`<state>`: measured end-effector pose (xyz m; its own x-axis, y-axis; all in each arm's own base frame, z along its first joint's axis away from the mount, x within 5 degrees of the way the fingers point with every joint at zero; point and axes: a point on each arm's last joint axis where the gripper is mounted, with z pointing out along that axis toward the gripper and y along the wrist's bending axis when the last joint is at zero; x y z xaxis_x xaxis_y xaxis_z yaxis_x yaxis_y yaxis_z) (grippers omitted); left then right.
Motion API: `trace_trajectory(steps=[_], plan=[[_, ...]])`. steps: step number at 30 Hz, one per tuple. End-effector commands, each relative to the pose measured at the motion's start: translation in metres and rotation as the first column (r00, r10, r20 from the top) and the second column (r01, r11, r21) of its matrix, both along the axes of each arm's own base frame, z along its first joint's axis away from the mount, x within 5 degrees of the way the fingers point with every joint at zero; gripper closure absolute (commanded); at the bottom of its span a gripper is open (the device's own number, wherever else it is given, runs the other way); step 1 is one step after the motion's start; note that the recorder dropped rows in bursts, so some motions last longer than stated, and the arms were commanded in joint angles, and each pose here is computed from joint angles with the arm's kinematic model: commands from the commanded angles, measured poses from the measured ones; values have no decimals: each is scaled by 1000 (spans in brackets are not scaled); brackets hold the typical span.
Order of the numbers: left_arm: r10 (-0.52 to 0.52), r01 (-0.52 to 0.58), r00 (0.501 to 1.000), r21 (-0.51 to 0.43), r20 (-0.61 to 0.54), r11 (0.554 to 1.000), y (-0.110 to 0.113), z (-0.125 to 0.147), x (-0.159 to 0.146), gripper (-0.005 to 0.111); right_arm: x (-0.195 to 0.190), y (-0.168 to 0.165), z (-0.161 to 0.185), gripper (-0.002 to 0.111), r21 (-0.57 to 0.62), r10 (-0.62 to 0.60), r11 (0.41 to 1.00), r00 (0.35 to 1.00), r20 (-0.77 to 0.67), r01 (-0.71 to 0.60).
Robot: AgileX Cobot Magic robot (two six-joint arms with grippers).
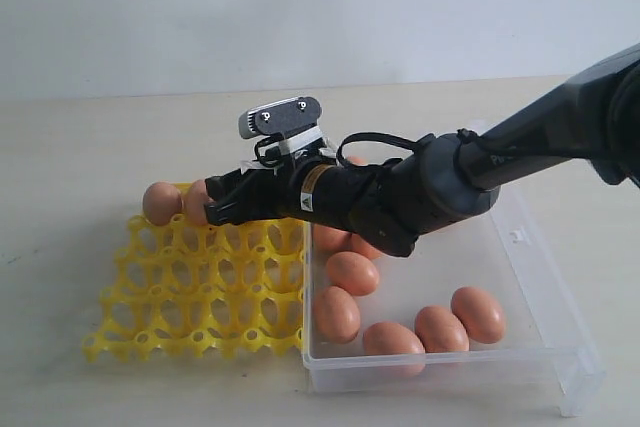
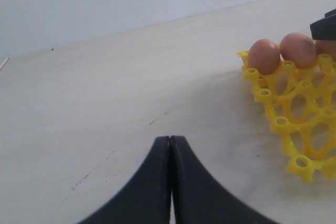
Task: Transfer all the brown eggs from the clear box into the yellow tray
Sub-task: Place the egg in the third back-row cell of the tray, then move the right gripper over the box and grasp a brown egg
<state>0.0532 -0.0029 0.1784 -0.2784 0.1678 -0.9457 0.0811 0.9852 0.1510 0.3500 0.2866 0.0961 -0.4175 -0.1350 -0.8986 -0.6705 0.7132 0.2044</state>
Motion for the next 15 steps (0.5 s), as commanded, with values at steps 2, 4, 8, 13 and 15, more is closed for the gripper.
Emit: trace_trajectory(steps=[2,4,8,13,15], plan=[[-1,1,1000,0,17,1000,0,2,0,107,0,0,9,44,13,-4,1000,1000,10,4],[-1,1,1000,0,17,1000,0,2,0,107,-1,-1,29,51,2,-11,1000,1000,24,11],[-1,1,1000,0,17,1000,0,2,0,107,-5,-21,92,74,-112,-61,992,997,49,66],[-1,1,1000,0,17,1000,0,2,0,107,-15,-63,155,108,-191,-218,959,976,-21,210],[-1,1,1000,0,17,1000,0,2,0,107,-18,-81,163,108,-257,-281,932,957,-71,255]])
